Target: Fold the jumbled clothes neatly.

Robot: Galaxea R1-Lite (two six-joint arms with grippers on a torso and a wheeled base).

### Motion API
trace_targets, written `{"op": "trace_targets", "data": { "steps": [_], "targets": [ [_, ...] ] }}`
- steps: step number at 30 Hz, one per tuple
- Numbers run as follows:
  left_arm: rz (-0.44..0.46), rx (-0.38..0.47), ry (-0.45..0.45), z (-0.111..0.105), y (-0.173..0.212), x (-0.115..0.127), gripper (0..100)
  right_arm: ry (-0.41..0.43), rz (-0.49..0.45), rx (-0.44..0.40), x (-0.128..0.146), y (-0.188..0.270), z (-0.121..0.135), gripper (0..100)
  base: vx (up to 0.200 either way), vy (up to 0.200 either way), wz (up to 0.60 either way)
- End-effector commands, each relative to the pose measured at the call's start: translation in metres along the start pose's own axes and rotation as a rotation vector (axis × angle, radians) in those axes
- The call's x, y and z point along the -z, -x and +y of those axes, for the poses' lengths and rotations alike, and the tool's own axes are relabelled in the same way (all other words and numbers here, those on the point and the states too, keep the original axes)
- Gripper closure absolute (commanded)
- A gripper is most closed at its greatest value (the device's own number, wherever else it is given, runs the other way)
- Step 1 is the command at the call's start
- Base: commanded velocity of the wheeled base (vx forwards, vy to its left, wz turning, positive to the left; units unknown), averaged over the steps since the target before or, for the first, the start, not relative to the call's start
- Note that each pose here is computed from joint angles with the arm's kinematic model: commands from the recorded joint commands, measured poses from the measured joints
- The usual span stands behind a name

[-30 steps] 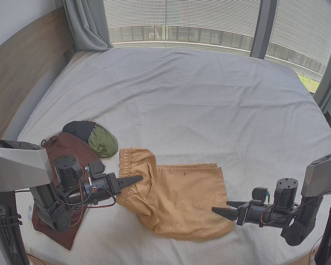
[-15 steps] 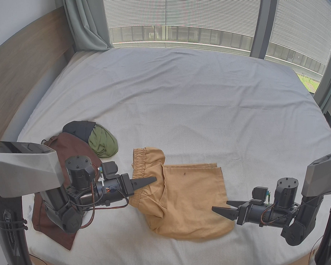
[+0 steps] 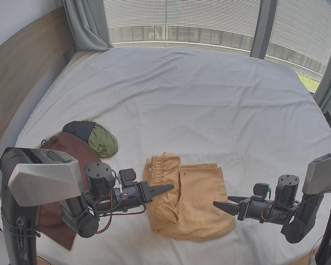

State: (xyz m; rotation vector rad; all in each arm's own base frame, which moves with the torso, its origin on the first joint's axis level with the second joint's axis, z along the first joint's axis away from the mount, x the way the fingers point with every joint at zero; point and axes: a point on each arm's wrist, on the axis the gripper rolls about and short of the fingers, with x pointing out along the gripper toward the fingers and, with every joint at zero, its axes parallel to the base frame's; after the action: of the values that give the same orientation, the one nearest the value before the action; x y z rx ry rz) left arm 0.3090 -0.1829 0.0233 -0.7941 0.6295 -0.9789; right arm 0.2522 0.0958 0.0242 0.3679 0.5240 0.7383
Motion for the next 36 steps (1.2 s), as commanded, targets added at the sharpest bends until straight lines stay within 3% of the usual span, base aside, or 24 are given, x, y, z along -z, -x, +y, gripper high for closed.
{"op": "trace_targets", "data": {
  "steps": [1,13,27,28,36],
  "targets": [
    [0.02,0.004,0.023,0.005,-0.008,0.006,100,0.002,-0.013,0.004,-0.003,-0.001,-0.002,0,0.0,0.0,0.0],
    [0.053,0.036,0.098,0.009,-0.032,0.016,100,0.003,-0.027,0.009,-0.006,-0.001,-0.004,0,0.0,0.0,0.0],
    [0.061,0.032,0.102,0.018,-0.044,0.023,100,0.005,-0.042,0.014,-0.009,-0.002,-0.007,0,0.0,0.0,0.0],
    [0.059,0.033,0.1,0.019,-0.045,0.023,0,0.006,-0.043,0.014,-0.009,-0.001,-0.007,0,0.0,0.0,0.0],
    [0.037,0.047,0.082,0.018,-0.048,0.018,0,0.005,-0.042,0.014,-0.009,-0.002,-0.007,0,0.0,0.0,0.0]
  ]
}}
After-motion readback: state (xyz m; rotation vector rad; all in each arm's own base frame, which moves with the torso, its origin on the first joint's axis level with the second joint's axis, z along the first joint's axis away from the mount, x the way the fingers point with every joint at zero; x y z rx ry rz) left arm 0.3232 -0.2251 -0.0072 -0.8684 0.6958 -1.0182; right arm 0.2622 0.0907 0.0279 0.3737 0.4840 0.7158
